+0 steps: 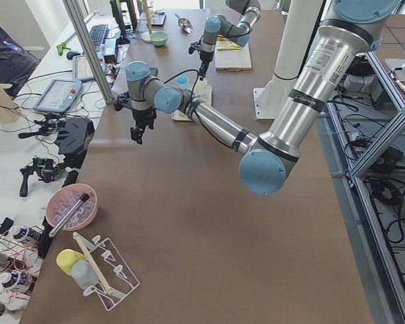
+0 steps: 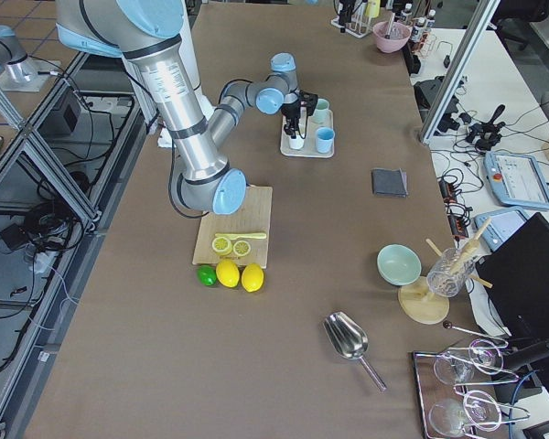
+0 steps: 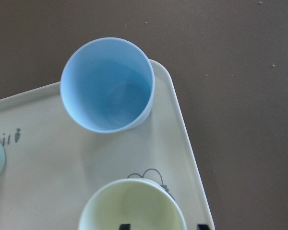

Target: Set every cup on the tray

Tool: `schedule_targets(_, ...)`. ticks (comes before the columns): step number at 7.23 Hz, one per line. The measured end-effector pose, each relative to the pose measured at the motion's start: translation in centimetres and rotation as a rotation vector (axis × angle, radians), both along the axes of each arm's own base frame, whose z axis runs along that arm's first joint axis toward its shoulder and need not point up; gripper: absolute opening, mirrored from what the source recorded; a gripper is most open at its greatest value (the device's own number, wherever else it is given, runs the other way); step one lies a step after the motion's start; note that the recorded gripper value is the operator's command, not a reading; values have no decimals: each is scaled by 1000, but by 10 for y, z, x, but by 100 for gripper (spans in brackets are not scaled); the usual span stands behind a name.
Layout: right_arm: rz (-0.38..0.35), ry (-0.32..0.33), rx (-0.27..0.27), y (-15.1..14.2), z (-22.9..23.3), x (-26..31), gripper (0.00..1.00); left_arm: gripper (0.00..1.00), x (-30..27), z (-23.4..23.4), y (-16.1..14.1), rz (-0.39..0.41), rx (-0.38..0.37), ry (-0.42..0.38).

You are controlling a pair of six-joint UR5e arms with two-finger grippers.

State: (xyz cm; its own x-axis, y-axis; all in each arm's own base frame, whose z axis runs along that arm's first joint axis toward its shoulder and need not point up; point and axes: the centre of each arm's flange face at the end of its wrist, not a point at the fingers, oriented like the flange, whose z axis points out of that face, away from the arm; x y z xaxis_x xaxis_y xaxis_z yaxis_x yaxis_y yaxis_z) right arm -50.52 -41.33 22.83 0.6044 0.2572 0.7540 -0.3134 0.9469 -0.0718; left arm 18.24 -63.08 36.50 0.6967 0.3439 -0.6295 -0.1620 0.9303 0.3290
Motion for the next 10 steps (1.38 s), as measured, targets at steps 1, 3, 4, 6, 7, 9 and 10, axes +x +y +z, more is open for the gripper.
schedule_targets(1, 8, -11, 4, -7, -5, 12, 100, 98, -2, 2, -1, -4, -3, -1)
schedule_targets(3, 0, -19, 13, -40, -3, 56, 100, 98, -37, 26, -1, -42, -39, -3)
schedule_targets(4, -24, 6, 36, -66, 10, 90, 100, 98, -74, 49, 0, -59, -51, -7)
schedule_targets(6, -107, 74, 89, -128, 57, 197, 100, 98, -161, 114, 4, -33, -48, -11)
schedule_targets(7, -152, 113, 120, -151, 91, 261, 100, 98, -195, 147, 13, -19, -54, -3)
schedule_targets(9, -240, 194, 153, -177, 151, 382, 100, 98, -226, 209, 55, -13, -110, 8)
schedule_targets(10, -270, 214, 151, -184, 177, 434, 100, 98, -232, 239, 81, -18, -154, 14)
